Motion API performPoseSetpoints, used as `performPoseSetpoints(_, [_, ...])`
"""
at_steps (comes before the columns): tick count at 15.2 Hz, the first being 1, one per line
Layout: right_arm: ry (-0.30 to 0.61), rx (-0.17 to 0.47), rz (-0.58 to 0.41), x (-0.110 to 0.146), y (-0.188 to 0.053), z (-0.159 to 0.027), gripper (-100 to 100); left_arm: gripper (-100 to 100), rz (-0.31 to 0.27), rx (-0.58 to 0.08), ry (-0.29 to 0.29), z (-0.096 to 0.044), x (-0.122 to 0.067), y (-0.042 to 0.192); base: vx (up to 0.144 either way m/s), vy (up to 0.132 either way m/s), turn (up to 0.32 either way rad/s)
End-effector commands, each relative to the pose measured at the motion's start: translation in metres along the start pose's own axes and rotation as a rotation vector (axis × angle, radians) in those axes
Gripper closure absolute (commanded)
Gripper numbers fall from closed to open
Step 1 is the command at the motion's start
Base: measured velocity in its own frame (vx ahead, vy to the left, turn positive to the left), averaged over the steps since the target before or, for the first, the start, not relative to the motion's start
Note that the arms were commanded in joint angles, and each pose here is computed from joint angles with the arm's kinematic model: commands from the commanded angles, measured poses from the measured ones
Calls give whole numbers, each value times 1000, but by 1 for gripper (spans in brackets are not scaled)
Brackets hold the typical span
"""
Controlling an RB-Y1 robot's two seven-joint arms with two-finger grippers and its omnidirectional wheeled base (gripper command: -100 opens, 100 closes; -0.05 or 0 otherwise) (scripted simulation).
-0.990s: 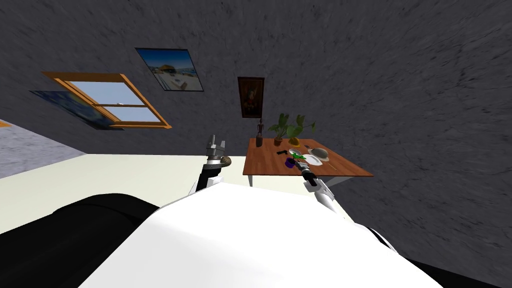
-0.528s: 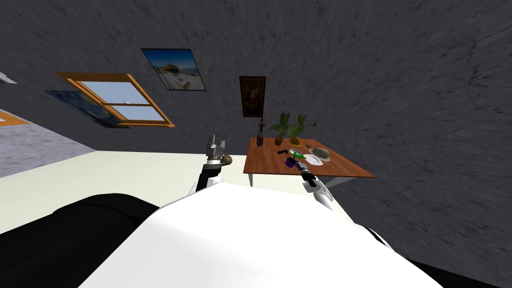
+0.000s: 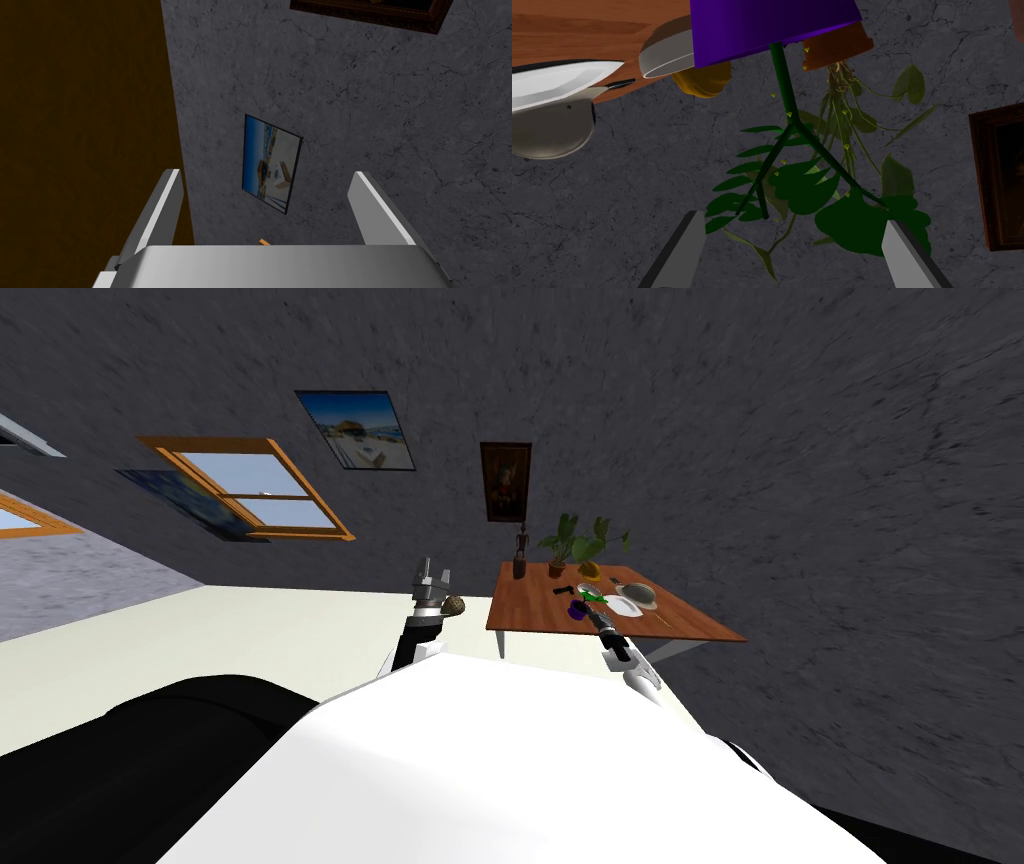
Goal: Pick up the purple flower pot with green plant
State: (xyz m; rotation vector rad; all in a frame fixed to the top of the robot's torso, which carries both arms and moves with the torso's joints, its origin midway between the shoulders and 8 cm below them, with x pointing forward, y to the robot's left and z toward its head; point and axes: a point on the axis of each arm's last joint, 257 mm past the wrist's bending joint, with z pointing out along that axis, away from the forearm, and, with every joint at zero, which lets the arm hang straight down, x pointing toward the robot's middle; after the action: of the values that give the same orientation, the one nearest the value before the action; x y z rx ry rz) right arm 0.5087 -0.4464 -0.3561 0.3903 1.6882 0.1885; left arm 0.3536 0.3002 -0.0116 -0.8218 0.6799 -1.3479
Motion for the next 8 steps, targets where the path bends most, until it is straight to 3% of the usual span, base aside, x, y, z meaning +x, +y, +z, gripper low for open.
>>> performPoseSetpoints(1, [-6,3,75,0,1,0,-100,0,0,0,0,0,0,0,-49,-55,16])
performPoseSetpoints(2, [-6,3,75,0,1,0,-100,0,0,0,0,0,0,0,-32,-38,8])
performPoseSetpoints(5, [-21,15,222,2,3,2,-100,0,0,0,0,0,0,0,-38,-46,11])
performPoseSetpoints(7, [-21,15,244,2,3,2,-100,0,0,0,0,0,0,0,-47,-53,10])
performPoseSetpoints(8, [-29,22,318,3,5,3,-100,0,0,0,0,0,0,0,-43,-44,8])
